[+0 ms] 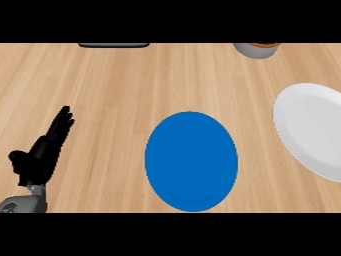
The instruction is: Pick the lemon from the plate and place it in the plate
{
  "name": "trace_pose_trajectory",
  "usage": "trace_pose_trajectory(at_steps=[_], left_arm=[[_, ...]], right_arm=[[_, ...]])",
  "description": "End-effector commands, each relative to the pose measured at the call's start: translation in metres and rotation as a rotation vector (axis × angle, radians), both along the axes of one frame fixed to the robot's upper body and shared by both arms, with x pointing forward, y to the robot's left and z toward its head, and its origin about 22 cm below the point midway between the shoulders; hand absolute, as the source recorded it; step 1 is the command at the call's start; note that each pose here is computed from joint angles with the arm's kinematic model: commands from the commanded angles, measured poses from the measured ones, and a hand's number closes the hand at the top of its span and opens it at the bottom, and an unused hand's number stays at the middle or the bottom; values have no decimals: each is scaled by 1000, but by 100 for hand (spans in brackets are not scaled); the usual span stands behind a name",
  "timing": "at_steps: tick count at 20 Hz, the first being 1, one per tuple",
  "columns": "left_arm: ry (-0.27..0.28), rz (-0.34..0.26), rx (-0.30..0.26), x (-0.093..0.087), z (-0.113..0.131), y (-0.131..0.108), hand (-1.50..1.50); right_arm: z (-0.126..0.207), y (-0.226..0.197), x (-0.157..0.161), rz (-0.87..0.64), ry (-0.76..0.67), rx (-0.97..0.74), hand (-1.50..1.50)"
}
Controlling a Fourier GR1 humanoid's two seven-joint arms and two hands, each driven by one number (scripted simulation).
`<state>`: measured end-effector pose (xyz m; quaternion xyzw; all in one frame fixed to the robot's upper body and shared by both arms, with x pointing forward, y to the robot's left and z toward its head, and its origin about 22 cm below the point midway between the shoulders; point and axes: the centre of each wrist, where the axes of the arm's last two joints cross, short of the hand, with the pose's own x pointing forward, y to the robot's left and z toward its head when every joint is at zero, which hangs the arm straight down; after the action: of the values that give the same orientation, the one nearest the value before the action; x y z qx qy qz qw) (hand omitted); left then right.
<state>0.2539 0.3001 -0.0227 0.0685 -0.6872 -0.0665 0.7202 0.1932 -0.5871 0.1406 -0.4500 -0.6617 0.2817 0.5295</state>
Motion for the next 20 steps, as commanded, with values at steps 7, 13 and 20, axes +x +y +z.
trace_pose_trajectory(at_steps=[7,13,20], left_arm=[[-5,5,1,25,8,-7,0],[18,-6,2,9,6,0,0],[2,-6,11,-1,-11,-6,0]], right_arm=[[-25,75,69,100,36,44,150],[-49,130,116,90,87,76,150],[-79,152,140,-75,92,248,-150]])
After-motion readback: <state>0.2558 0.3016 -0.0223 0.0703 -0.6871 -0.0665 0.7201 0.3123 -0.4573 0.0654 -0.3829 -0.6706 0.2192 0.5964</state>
